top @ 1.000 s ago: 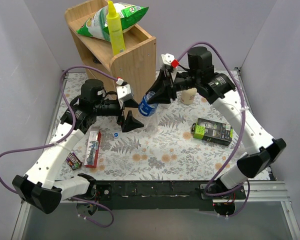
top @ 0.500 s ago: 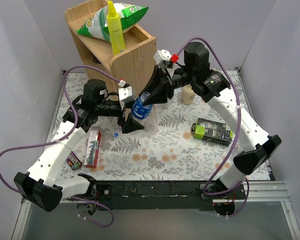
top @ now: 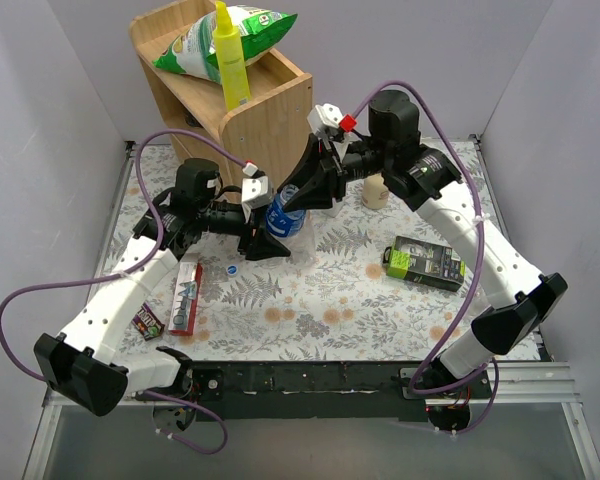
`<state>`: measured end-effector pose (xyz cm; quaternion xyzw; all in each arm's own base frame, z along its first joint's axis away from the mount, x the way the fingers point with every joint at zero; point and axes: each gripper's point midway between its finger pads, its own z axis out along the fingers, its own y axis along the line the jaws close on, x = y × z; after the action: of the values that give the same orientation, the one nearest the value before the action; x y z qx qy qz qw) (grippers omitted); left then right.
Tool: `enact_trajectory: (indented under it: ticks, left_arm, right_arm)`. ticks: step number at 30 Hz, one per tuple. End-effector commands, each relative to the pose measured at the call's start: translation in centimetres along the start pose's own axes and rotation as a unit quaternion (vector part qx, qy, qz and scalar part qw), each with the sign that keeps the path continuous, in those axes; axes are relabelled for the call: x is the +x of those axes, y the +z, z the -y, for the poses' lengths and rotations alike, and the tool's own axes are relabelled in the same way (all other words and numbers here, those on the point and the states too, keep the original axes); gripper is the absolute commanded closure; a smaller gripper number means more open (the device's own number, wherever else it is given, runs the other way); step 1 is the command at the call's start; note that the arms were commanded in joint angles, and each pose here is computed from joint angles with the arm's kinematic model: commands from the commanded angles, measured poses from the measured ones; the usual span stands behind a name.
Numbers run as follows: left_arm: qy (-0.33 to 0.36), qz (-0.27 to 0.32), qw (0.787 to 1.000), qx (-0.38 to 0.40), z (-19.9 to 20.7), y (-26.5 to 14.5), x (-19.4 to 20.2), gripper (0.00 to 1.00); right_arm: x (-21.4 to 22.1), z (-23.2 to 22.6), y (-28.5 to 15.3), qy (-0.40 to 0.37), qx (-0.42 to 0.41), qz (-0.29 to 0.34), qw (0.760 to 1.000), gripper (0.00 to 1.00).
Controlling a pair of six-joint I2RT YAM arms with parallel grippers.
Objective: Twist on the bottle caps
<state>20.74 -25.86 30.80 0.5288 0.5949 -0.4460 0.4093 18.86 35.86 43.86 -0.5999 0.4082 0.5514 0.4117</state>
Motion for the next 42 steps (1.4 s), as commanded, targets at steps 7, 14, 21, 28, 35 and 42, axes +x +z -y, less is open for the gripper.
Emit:
enact_trajectory:
  ticks: [7, 14, 21, 28, 35, 42]
  left_arm:
    - [-0.012, -0.001, 0.999, -0.044, 0.8, -1.6, 1.3, 0.66]
    - [0.008, -0.075, 0.972, -0.224, -0.6, -7.9, 4.5, 0.69]
    - [-0.041, -0.093, 0.893, -0.439, -1.2, -15.6, 6.1, 1.00]
    - [-0.058, -0.091, 0.742, -0.662, -2.6, -25.0, 6.5, 1.00]
    - [-0.136, -0.027, 0.639, -0.757, -4.2, -30.6, 4.2, 1.00]
    - [-0.171, 0.022, 0.649, -0.741, -4.0, -30.7, 1.2, 1.00]
  right_arm:
    - [-0.4, -1.1, -0.1, -0.004, 0.009, -0.002, 1.000, 0.63]
    - [-2.0, -0.2, -1.7, -0.034, 0.088, -0.036, 0.995, 0.27]
    - [1.2, 3.6, -1.1, -0.073, 0.146, -0.093, 0.982, 0.32]
    - [8.8, 5.2, 5.1, -0.083, 0.098, -0.194, 0.972, 0.44]
    - [19.4, 4.6, 11.7, -0.043, 0.036, -0.279, 0.959, 0.52]
    - [27.4, 6.2, 14.4, -0.017, 0.043, -0.333, 0.942, 0.52]
